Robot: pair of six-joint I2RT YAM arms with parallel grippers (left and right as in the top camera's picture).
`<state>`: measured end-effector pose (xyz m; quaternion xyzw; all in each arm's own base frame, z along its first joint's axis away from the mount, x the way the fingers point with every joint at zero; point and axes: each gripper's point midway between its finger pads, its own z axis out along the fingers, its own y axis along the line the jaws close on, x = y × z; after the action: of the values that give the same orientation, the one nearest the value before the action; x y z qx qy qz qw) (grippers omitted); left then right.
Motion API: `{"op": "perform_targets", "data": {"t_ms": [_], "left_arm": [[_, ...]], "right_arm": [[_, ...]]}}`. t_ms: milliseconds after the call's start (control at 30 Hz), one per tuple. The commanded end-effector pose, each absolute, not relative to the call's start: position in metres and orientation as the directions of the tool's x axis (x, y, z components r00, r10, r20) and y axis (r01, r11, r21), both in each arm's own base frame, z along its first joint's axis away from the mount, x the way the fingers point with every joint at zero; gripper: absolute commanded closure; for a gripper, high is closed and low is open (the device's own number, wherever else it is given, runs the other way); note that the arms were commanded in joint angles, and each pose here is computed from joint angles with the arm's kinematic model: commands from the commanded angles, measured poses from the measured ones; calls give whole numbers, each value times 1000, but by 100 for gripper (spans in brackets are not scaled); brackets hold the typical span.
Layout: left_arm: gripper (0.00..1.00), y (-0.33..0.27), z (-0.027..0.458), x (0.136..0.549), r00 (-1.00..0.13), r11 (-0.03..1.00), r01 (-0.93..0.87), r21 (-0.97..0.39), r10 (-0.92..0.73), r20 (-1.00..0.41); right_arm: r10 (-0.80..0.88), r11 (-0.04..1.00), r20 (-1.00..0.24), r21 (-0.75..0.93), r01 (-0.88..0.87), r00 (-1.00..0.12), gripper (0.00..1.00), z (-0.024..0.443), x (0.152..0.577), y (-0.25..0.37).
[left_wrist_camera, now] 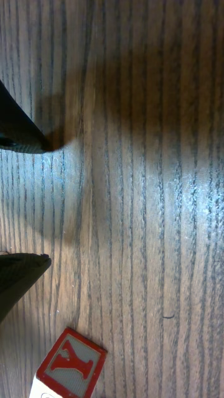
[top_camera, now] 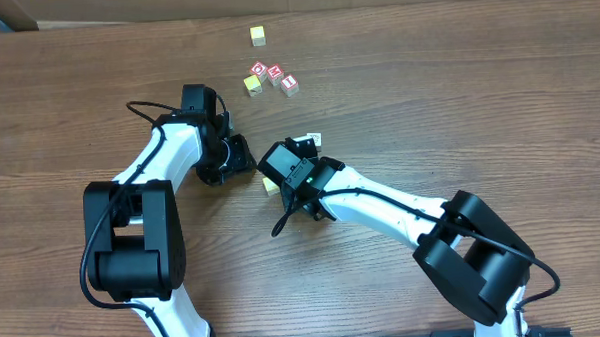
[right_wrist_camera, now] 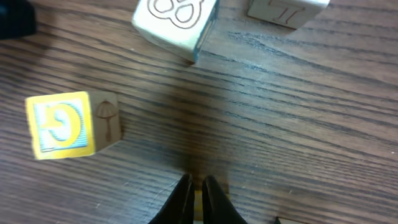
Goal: Flip 5 blocks
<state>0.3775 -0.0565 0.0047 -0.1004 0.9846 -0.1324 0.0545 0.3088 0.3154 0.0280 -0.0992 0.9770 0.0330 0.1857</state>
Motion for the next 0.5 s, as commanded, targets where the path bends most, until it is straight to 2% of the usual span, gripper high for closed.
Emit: {"op": "perform_targets", "data": {"t_ms": [0,167,467], "left_arm": [[54,-51,-10,365,-973,947,-211,-244,-227,-37],[54,-51,-10,365,-973,947,-211,-244,-227,-37],[54,-51,-10,365,-973,946,-211,-244,-227,-36]], "right_arm": [[-151,960,-434,148,-236,-888,91,76,313,337],[-163,906,-393,302,-295,-905,90,85,295,370],[-189,952,-436,138,-273,-880,90,50,303,361]]}}
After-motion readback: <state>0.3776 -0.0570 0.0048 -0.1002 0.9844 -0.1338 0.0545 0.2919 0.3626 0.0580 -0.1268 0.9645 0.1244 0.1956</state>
